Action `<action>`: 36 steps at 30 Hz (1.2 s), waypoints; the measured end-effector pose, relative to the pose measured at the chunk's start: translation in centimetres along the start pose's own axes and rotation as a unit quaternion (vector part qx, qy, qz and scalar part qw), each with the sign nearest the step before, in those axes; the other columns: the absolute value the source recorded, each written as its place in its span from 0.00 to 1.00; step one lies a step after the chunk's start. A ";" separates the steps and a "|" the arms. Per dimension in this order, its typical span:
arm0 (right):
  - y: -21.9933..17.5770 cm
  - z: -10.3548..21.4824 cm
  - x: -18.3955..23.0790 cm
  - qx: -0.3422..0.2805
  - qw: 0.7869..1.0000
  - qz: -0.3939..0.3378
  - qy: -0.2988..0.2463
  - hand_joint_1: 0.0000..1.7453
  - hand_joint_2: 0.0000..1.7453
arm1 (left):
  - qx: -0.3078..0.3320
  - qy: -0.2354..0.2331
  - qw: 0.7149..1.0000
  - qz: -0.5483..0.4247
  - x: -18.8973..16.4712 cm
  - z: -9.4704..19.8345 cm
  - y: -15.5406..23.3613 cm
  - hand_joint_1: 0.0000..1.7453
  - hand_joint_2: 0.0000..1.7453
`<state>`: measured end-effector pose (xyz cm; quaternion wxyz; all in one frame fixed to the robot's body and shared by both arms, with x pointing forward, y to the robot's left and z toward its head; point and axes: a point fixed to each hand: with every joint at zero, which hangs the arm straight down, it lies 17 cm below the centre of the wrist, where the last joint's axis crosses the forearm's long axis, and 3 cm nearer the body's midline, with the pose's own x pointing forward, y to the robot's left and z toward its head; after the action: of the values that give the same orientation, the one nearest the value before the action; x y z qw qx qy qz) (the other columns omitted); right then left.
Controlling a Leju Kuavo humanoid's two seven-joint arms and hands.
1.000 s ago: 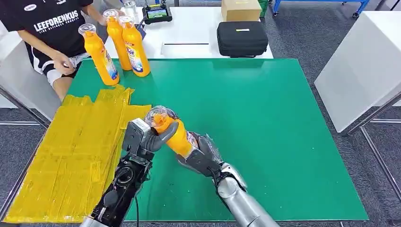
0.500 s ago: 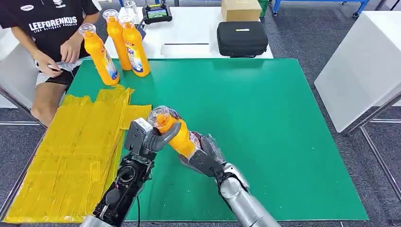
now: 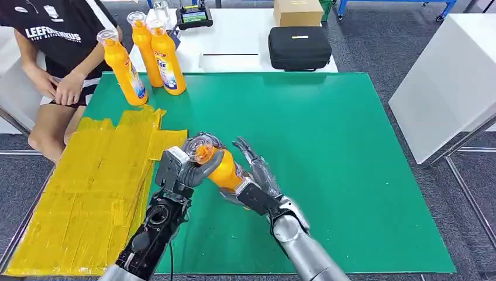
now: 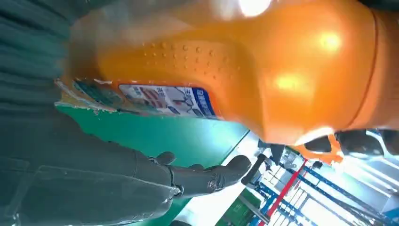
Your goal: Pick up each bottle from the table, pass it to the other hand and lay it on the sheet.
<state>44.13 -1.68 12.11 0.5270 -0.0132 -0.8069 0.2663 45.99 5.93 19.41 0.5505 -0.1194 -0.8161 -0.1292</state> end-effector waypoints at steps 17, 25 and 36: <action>-1.4 0.5 0.3 -0.024 1.000 -0.001 -0.002 0.00 1.00 | 0.076 -0.018 0.992 -0.098 0.7 -0.4 4.4 1.00 1.00; -1.6 0.4 0.5 -0.026 1.000 -0.001 -0.005 0.00 1.00 | 0.082 -0.022 0.991 -0.100 1.1 -0.5 5.0 1.00 1.00; -1.1 1.5 0.0 -0.026 1.000 -0.003 0.000 0.00 1.00 | 0.172 -0.056 0.956 -0.230 3.1 0.1 9.4 1.00 1.00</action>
<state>43.07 -3.26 12.17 0.5275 -0.0241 -0.8136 0.2435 47.97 14.94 22.99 0.4716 0.1611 -0.8608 -0.1033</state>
